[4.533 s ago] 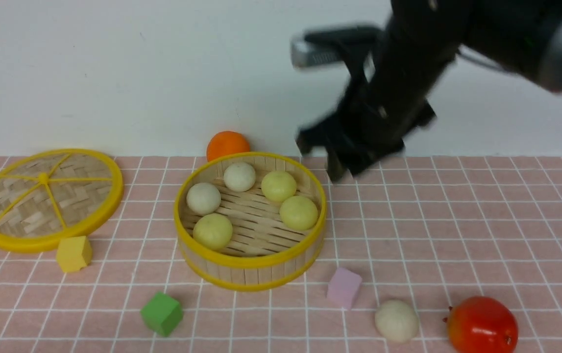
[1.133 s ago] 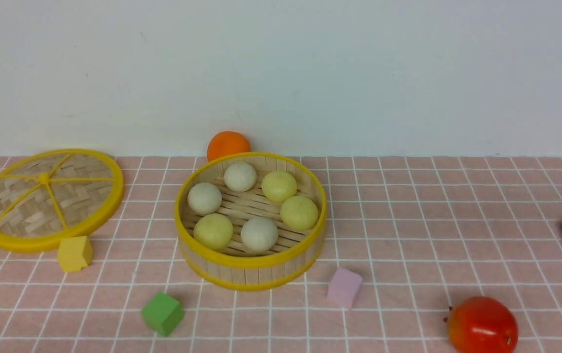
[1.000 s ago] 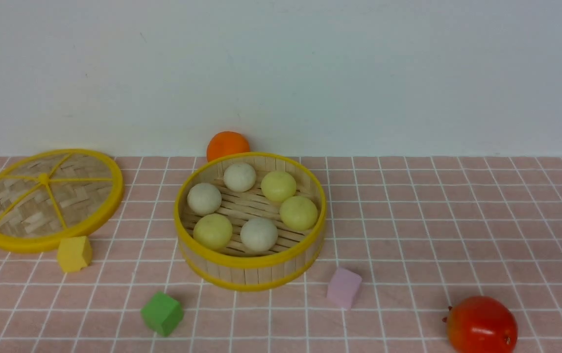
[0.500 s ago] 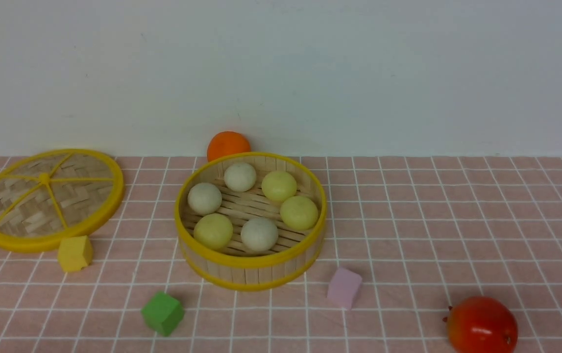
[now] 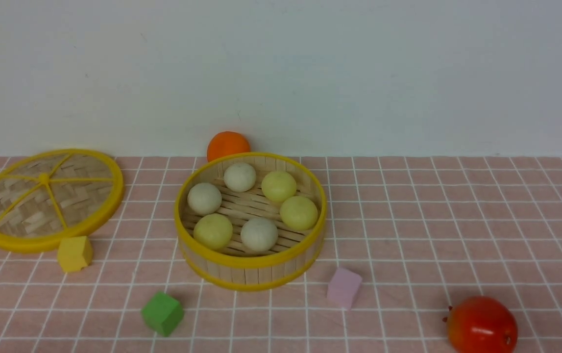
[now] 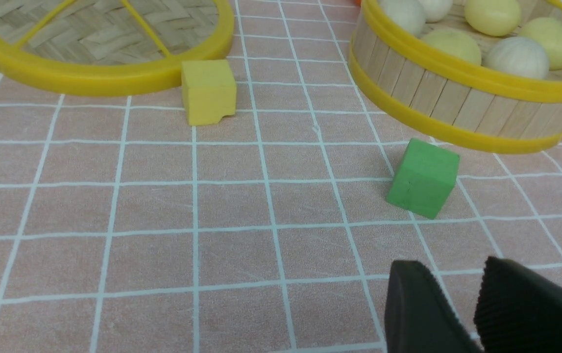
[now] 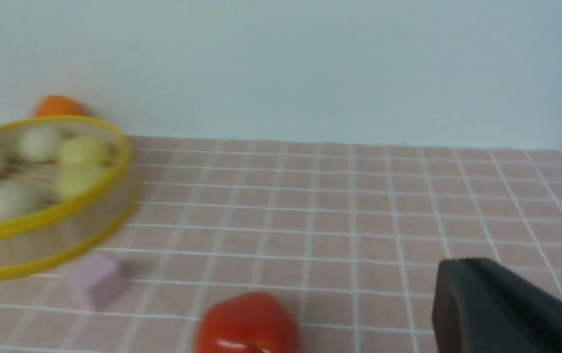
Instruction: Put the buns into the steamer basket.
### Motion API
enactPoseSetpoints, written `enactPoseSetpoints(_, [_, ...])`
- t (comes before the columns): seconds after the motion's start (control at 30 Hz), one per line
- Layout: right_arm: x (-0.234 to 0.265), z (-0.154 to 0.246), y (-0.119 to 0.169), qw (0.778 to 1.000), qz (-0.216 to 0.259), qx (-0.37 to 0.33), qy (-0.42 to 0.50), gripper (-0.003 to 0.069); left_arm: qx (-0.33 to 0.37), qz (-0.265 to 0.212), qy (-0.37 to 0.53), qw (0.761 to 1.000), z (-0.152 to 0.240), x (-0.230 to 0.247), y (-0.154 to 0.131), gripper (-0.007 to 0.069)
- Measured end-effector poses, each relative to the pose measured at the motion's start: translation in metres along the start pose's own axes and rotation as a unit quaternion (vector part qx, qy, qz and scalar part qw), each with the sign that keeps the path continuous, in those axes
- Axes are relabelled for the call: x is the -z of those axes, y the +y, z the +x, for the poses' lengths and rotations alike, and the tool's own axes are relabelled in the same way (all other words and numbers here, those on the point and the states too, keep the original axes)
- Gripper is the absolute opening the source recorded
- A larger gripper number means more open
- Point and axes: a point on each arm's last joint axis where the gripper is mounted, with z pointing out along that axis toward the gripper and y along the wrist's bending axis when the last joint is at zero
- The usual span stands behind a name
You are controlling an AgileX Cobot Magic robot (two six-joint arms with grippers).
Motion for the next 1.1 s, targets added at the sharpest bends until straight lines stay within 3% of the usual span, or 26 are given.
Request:
enactPoseSetpoints(0.23, [-0.026,0.067,0.001,0.994,0.045,-0.065,0.080,0.0016,0.000,0.000,0.000,1.000,0.000,0.000,0.000,0.0240])
enactPoseSetpoints(1.1, [-0.026,0.067,0.002,0.996,0.040,-0.041,0.073,0.0032,0.000,0.000,0.000,1.000,0.000,0.000,0.000,0.0240])
